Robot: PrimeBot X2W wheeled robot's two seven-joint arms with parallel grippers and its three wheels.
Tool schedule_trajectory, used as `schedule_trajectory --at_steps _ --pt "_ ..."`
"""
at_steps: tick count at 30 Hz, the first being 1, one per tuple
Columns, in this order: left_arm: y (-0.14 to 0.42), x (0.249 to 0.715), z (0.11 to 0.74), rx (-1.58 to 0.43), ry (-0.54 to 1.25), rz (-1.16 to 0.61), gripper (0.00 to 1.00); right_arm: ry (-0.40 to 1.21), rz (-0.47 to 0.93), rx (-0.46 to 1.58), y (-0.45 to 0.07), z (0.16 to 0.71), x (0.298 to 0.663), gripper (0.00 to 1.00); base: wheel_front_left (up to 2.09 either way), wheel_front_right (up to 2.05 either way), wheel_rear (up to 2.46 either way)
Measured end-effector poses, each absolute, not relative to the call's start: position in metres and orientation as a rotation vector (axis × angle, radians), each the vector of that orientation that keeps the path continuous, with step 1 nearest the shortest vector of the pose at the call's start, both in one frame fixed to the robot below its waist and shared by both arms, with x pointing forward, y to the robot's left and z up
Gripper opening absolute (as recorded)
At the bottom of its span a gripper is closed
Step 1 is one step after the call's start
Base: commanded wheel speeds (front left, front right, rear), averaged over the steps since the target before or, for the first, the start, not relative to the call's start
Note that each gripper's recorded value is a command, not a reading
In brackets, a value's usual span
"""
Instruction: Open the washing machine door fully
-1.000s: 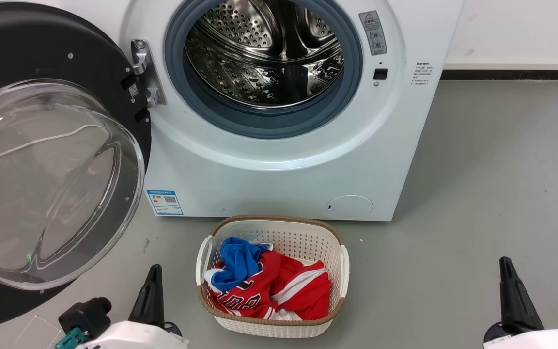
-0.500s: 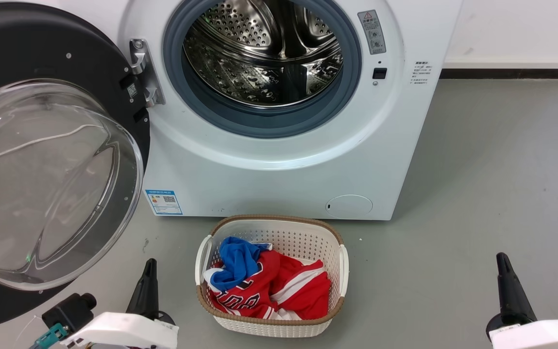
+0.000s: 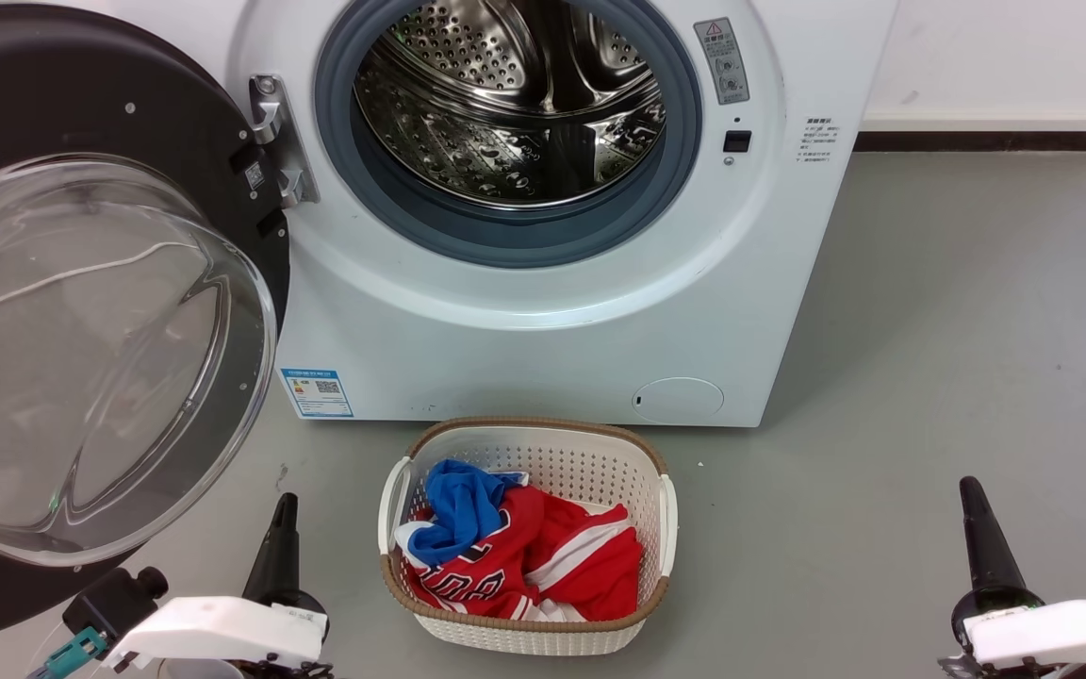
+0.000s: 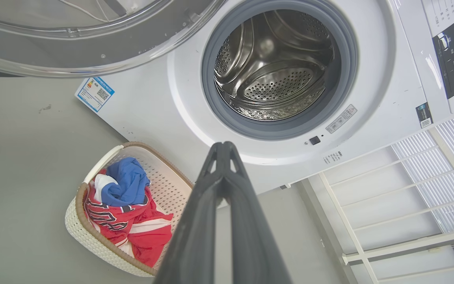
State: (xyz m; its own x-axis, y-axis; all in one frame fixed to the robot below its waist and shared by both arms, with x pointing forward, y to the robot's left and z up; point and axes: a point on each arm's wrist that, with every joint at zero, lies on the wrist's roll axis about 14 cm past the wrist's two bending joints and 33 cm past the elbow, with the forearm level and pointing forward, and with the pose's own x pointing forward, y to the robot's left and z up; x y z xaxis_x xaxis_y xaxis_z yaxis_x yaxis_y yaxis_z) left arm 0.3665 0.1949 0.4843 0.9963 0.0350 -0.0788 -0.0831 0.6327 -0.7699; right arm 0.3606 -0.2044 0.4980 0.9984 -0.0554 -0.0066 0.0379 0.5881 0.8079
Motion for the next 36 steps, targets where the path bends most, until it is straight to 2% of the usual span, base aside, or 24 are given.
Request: schedule_trajectory --at_steps 36 --pt "0.198 0.378 0.492 -1.278 0.042 0.054 0.00 0.002 -0.040 1.300 -0.202 0.499 0.376 0.00 0.00 0.00 0.00"
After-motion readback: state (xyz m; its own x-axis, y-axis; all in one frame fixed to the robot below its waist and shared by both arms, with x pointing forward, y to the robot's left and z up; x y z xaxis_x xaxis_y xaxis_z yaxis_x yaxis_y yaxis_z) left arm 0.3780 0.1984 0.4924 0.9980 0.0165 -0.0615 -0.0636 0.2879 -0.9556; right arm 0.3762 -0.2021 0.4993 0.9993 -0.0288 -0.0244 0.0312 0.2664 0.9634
